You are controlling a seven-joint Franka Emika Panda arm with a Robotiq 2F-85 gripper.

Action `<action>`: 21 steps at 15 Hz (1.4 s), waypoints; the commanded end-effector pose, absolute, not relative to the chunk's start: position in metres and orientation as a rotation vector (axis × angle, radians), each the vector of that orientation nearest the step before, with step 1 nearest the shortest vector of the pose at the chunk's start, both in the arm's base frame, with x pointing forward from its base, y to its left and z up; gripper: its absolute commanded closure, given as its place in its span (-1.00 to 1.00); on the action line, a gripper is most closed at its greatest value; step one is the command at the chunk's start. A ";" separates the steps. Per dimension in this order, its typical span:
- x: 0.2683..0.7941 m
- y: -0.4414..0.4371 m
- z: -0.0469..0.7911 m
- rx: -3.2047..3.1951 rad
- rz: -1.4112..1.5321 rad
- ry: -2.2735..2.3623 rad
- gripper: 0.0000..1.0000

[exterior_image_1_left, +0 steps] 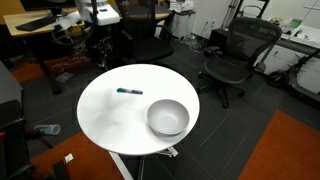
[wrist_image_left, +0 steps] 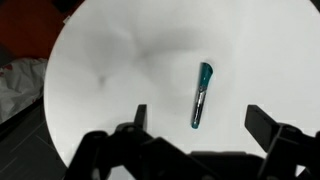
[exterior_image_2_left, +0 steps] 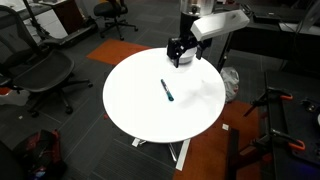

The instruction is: Move the marker to the left.

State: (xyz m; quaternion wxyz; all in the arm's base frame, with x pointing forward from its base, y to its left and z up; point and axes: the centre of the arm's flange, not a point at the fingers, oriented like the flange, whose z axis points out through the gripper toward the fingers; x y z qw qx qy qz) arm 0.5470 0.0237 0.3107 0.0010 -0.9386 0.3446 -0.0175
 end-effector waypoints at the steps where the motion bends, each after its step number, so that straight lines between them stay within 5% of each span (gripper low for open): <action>1: 0.574 0.027 0.292 -2.934 -0.109 1.174 -1.00; 21: 0.618 0.036 0.195 -2.928 -0.034 1.304 -1.00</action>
